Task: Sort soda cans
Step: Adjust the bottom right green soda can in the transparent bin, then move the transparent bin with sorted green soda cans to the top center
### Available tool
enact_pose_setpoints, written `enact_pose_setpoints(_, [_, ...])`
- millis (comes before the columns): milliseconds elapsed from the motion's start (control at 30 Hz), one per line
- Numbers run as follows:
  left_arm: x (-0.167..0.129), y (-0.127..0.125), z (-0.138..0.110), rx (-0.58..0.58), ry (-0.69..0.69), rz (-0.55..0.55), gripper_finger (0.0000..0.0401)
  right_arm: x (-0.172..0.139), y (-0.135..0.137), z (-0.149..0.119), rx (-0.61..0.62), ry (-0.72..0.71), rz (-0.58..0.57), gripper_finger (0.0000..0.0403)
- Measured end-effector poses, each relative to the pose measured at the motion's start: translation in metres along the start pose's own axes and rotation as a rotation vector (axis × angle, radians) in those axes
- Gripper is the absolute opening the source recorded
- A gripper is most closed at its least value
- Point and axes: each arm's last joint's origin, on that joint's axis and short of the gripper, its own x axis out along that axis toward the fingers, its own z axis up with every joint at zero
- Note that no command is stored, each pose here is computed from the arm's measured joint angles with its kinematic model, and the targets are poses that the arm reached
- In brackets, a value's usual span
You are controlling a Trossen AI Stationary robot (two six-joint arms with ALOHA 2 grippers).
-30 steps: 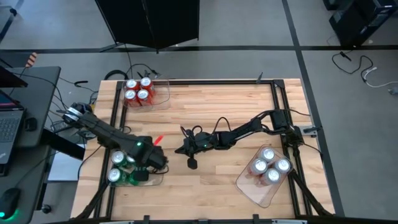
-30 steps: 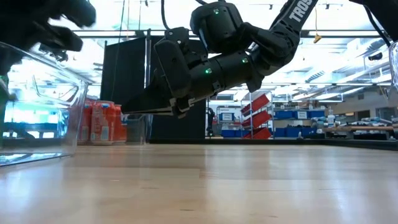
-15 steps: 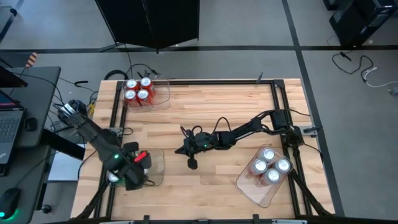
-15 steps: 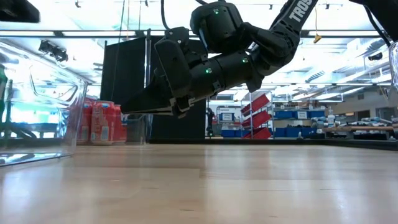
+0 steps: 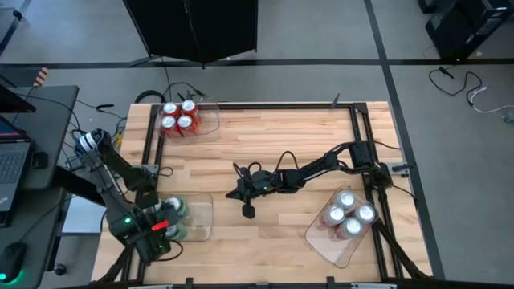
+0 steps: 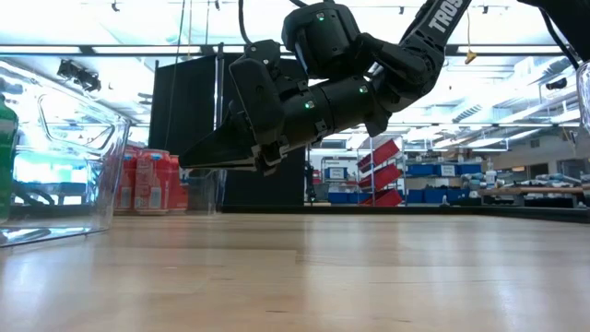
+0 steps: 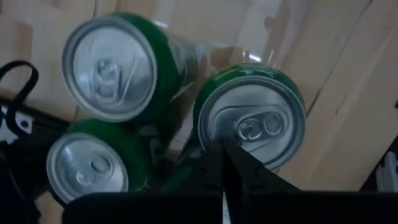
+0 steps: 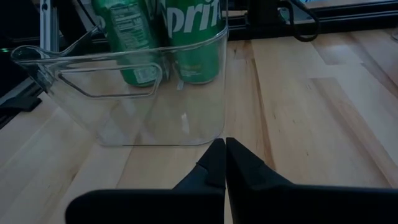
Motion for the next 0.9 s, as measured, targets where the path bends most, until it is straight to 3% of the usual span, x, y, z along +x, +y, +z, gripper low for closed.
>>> enact_pose_setpoints(267, [-0.012, -0.005, -0.001, -0.017, -0.080, -0.030, 0.0000, -0.017, 0.004, 0.025, -0.004, 0.024, -0.003, 0.0007])
enact_pose_setpoints(433, [-0.027, -0.007, 0.002, -0.008, -0.165, -0.063, 0.0001, -0.028, 0.014, 0.045, -0.017, -0.015, 0.015, 0.0038])
enact_pose_setpoints(700, [-0.059, -0.008, -0.005, 0.082, -0.596, -0.081, 0.0001, -0.029, 0.045, 0.042, -0.127, -0.022, 0.090, 0.0125])
enact_pose_setpoints(800, [-0.065, -0.002, -0.006, 0.079, -0.688, -0.081, 0.0001, -0.025, 0.057, 0.045, -0.140, -0.038, 0.117, 0.0117])
enact_pose_setpoints(900, [-0.064, 0.001, -0.007, 0.084, -0.723, -0.070, 0.0001, -0.013, 0.065, 0.044, -0.138, -0.039, 0.134, 0.0069])
